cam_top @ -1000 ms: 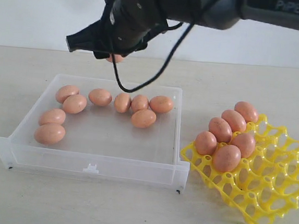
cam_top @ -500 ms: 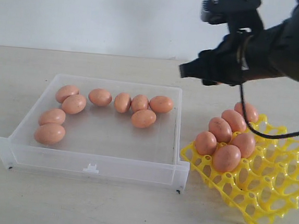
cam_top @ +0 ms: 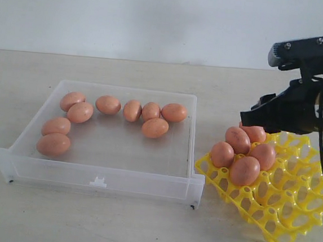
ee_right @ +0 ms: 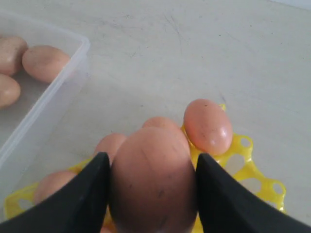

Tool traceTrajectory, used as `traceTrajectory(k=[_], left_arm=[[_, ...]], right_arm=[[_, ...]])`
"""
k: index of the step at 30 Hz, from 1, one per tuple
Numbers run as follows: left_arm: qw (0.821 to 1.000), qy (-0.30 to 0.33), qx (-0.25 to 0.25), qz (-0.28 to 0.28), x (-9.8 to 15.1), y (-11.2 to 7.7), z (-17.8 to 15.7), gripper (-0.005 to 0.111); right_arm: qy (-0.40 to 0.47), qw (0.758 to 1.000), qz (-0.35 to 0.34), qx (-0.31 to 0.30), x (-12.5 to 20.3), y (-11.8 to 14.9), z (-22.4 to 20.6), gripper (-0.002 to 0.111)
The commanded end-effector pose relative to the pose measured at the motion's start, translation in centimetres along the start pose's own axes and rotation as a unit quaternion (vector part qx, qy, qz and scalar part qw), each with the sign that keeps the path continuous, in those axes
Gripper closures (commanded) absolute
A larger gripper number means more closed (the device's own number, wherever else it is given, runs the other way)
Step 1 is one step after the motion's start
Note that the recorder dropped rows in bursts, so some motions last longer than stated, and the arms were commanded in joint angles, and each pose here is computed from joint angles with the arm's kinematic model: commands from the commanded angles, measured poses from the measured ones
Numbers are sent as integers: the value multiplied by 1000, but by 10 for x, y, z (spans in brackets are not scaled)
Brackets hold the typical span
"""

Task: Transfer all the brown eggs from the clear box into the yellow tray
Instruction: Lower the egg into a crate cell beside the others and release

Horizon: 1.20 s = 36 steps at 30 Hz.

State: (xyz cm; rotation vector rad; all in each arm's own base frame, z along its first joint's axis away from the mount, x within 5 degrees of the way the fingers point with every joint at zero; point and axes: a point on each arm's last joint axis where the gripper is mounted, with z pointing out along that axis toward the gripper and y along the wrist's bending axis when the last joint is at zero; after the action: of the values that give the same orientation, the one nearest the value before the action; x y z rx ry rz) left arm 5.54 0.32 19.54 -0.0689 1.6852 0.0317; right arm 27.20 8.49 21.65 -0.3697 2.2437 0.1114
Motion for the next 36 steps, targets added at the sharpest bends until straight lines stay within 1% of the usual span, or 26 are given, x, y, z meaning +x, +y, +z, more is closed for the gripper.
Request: traceTrajectory(k=[1, 6, 13, 15, 21, 26, 36], left_arm=[[1000, 0, -1, 2, 1, 0, 0, 111], [1000, 0, -1, 2, 1, 0, 0, 111], [1000, 0, -1, 2, 1, 0, 0, 111], [1000, 0, -1, 2, 1, 0, 0, 111], [1000, 0, -1, 2, 1, 0, 0, 111], [1000, 0, -1, 2, 1, 0, 0, 111], [1000, 0, -1, 2, 1, 0, 0, 111]], right_arm=[[-22, 1000, 1, 2, 6, -11, -2, 104], [-34, 999, 0, 15, 12, -21, -1, 104], [-61, 997, -32, 15, 20, -20, -1, 104], [-65, 997, -28, 14, 20, -20, 1, 104], [-32, 999, -10, 14, 34, -20, 24, 104], [-24, 999, -14, 16, 41, -20, 37, 104], [-36, 998, -15, 42, 38, -25, 38, 104]])
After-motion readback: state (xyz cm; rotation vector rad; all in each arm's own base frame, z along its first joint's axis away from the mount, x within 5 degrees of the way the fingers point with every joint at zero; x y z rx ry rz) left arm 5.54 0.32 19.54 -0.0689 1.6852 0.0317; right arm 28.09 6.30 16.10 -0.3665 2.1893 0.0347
